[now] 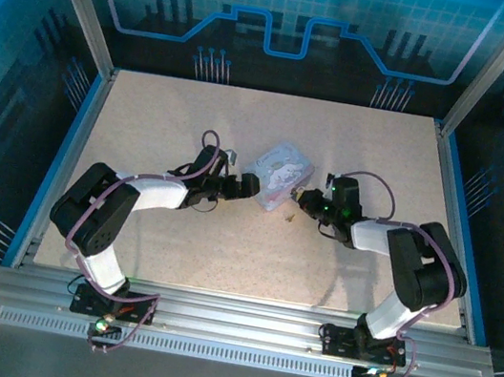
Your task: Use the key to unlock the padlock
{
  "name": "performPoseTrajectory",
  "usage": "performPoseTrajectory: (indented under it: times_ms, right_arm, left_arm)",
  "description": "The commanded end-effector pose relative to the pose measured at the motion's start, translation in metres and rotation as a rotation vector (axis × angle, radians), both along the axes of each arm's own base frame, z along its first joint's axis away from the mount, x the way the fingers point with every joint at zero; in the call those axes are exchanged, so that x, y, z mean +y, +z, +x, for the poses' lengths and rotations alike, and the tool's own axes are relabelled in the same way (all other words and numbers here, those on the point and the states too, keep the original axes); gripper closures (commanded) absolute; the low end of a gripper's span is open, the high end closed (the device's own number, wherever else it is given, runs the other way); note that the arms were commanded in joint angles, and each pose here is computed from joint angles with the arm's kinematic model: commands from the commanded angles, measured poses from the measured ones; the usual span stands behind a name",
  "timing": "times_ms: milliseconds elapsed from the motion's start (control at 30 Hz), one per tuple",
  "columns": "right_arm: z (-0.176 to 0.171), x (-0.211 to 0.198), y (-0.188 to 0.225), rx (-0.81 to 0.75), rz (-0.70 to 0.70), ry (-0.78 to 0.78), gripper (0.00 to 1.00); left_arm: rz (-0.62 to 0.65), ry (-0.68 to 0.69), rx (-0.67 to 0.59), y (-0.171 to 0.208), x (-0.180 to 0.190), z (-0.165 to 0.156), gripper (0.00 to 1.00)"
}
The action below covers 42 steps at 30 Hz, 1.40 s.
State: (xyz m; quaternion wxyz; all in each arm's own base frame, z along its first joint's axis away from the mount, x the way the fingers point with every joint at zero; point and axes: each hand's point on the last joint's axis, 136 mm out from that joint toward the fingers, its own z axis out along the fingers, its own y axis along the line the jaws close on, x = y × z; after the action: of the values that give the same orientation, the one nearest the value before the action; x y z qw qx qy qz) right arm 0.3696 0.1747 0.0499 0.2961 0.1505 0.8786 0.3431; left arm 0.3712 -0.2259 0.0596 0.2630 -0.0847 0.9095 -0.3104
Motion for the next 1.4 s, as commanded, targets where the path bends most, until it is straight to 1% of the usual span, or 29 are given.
performPoseTrajectory:
  times_ms: [0, 100, 200, 300, 367, 467, 500, 533, 633, 733, 833, 1000, 1233, 1367]
  right_arm:
    - [0.006, -0.019, 0.006, -0.027, -0.026, -0.052, 1.00]
    - [0.007, -0.014, 0.006, -0.022, -0.007, -0.036, 1.00]
    - [0.007, -0.015, 0.004, -0.018, -0.017, -0.037, 1.00]
    - [0.002, -0.020, 0.004, -0.025, -0.061, -0.026, 1.00]
    - [-0.003, -0.023, 0.012, -0.064, -0.086, -0.010, 1.00]
    - [-0.015, -0.026, 0.024, -0.106, -0.134, 0.048, 1.00]
    - [-0.021, -0.025, 0.028, -0.111, -0.161, 0.093, 1.00]
    - [-0.030, -0.023, 0.029, -0.094, -0.181, 0.152, 1.00]
    - [-0.054, -0.014, 0.034, -0.039, -0.182, 0.320, 1.00]
    - [-0.076, -0.012, 0.032, 0.026, -0.161, 0.392, 1.00]
    - [-0.091, -0.014, 0.027, 0.076, -0.140, 0.406, 1.00]
    - [-0.101, -0.018, 0.014, 0.157, -0.101, 0.413, 1.00]
    - [-0.109, -0.016, -0.015, 0.270, -0.063, 0.446, 1.00]
    - [-0.112, -0.019, -0.025, 0.296, -0.060, 0.443, 1.00]
  left_arm:
    - [0.096, 0.005, 0.121, -0.042, 0.020, -0.023, 0.01]
    - [0.088, 0.005, 0.121, -0.041, 0.019, -0.022, 0.01]
    - [0.092, 0.005, 0.109, -0.037, 0.020, -0.022, 0.01]
    - [0.099, 0.002, 0.109, -0.035, 0.022, -0.021, 0.01]
    - [0.074, 0.009, 0.118, -0.035, 0.024, -0.019, 0.01]
    - [0.057, 0.023, 0.123, -0.037, 0.028, -0.013, 0.01]
    - [0.060, 0.025, 0.124, -0.038, 0.030, -0.012, 0.01]
    - [0.064, 0.025, 0.123, -0.038, 0.031, -0.010, 0.01]
    - [0.073, 0.026, 0.120, -0.038, 0.035, -0.004, 0.01]
    - [0.075, 0.033, 0.119, -0.038, 0.039, 0.004, 0.01]
    - [0.070, 0.040, 0.114, -0.038, 0.043, 0.013, 0.01]
    - [0.063, 0.046, 0.101, -0.032, 0.047, 0.020, 0.01]
    - [0.050, 0.054, 0.031, -0.004, 0.053, 0.019, 0.01]
    - [0.038, 0.051, -0.002, 0.012, 0.054, 0.015, 0.01]
